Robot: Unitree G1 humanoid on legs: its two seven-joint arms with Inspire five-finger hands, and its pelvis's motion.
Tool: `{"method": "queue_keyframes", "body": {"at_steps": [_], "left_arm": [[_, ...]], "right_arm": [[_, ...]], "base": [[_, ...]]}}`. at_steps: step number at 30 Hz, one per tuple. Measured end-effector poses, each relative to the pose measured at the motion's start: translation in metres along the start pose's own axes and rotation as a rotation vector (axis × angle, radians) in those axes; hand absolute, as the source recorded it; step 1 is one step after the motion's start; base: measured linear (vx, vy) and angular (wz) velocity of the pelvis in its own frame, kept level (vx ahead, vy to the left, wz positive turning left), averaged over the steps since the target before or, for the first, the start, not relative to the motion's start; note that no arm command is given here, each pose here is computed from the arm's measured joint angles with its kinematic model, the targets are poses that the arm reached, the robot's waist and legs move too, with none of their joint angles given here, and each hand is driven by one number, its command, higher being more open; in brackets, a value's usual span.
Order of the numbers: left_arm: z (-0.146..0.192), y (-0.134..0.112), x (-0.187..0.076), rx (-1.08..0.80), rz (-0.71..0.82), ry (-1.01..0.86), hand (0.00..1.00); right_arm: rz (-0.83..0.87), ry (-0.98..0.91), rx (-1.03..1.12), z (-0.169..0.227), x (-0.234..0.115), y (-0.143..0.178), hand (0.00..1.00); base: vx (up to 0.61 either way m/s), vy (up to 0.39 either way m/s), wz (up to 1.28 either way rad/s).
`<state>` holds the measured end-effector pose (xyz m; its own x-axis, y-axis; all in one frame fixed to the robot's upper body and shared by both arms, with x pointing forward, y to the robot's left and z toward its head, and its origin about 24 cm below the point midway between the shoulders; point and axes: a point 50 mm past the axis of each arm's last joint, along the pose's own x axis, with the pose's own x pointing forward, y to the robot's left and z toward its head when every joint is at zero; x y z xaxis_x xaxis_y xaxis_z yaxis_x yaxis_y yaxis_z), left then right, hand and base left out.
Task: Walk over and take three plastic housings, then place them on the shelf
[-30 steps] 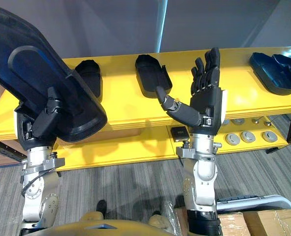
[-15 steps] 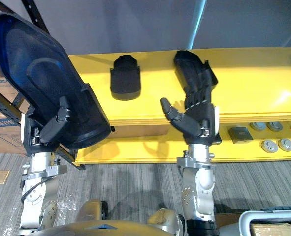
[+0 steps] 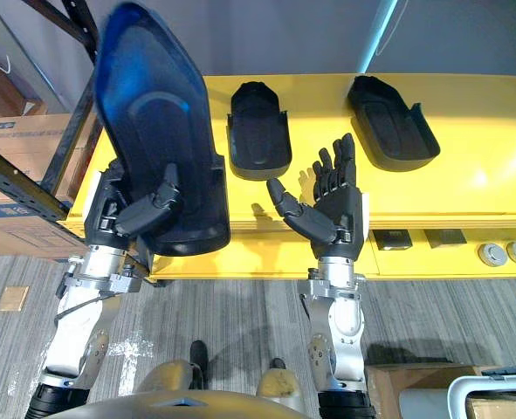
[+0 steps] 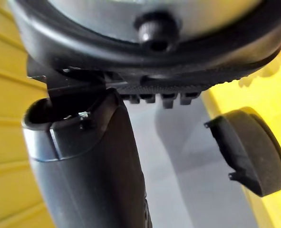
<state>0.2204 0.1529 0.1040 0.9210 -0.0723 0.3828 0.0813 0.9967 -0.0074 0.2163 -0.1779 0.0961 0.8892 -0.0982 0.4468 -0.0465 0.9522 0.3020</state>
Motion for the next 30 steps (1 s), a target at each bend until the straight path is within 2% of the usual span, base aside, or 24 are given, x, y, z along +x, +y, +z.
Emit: {"method": "queue_keyframes", "body": {"at_steps": [4,8,12,18,21,23,30], "left_arm": [[0.000,0.014,-0.001,0.078,0.132,0.011,0.00],[0.005,0.045,0.005,0.219,0.308,-0.015,0.00],[0.003,0.086,0.031,0.349,0.469,0.004,0.00],[0.013,0.123,0.069,0.426,0.517,0.014,0.00],[0.011,0.139,0.089,0.373,0.530,0.070,0.00],[0.003,0.146,0.098,0.264,0.531,0.137,0.00],[-0.020,0.142,0.119,0.066,0.464,0.295,0.00]], "right_arm": [[0.064,-0.068,-0.031,0.021,0.005,0.002,1.00],[0.106,-0.113,-0.072,0.035,0.007,0.000,1.00],[0.132,-0.070,-0.069,0.030,0.008,0.003,1.00],[0.251,0.004,-0.030,0.018,0.006,0.023,1.00],[0.322,0.042,0.002,0.011,0.003,0.036,1.00],[0.375,0.080,0.015,0.006,0.000,0.044,1.00],[0.475,0.119,0.032,-0.001,0.000,0.061,1.00]], "base": [[-0.05,-0.031,-0.19],[-0.09,-0.004,0.06],[-0.10,0.012,0.07],[-0.06,0.006,0.00],[-0.02,-0.004,-0.08],[0.00,0.000,0.00],[-0.02,-0.002,0.01]]}}
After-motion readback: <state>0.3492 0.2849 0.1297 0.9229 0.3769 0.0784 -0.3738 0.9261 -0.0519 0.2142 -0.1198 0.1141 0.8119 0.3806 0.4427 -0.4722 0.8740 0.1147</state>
